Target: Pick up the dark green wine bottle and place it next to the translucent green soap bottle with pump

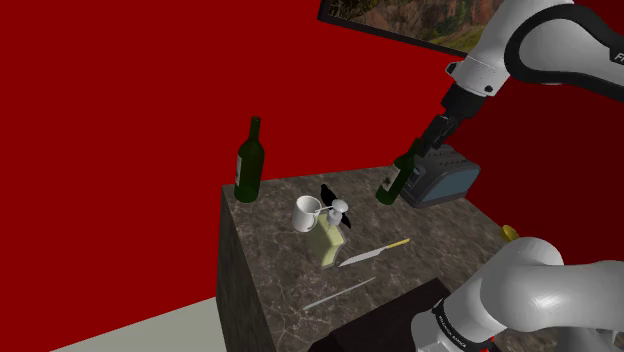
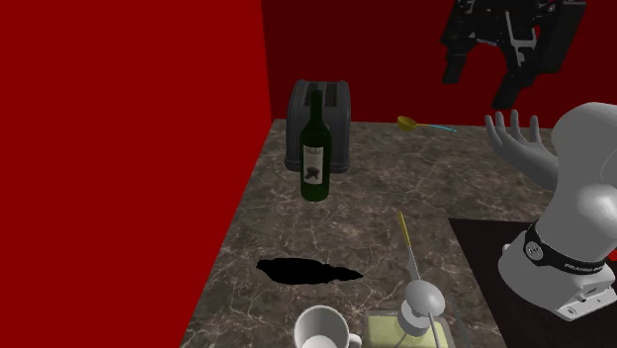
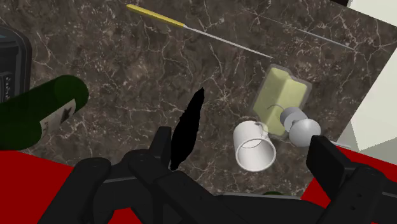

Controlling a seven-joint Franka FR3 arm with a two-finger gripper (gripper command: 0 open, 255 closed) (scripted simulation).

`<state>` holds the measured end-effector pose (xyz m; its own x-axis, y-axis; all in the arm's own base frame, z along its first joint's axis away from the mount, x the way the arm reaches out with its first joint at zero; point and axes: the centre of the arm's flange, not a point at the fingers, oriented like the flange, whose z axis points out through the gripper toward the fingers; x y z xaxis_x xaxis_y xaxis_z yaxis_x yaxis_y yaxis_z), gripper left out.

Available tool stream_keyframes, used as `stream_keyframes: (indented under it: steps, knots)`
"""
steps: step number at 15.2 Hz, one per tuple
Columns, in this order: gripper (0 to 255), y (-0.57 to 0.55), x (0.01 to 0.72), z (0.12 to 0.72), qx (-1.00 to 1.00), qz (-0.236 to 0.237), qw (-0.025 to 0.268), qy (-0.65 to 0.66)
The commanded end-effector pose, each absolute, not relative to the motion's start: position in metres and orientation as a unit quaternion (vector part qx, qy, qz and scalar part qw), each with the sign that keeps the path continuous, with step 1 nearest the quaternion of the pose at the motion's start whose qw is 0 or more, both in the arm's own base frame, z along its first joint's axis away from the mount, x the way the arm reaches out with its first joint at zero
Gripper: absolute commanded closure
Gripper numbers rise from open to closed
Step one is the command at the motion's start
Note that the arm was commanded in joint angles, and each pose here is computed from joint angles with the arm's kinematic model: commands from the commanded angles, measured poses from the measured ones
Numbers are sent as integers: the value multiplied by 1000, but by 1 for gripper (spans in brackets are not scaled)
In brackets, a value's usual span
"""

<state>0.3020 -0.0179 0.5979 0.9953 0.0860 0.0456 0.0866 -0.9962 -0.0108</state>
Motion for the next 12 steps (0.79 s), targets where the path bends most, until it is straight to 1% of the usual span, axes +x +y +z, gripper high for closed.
stream_keyframes:
  steps: [1, 12]
  knots:
    - [0, -18, 302, 598, -999, -23, 6, -43]
    - [0, -143, 362, 559, -1000, -23, 4, -17]
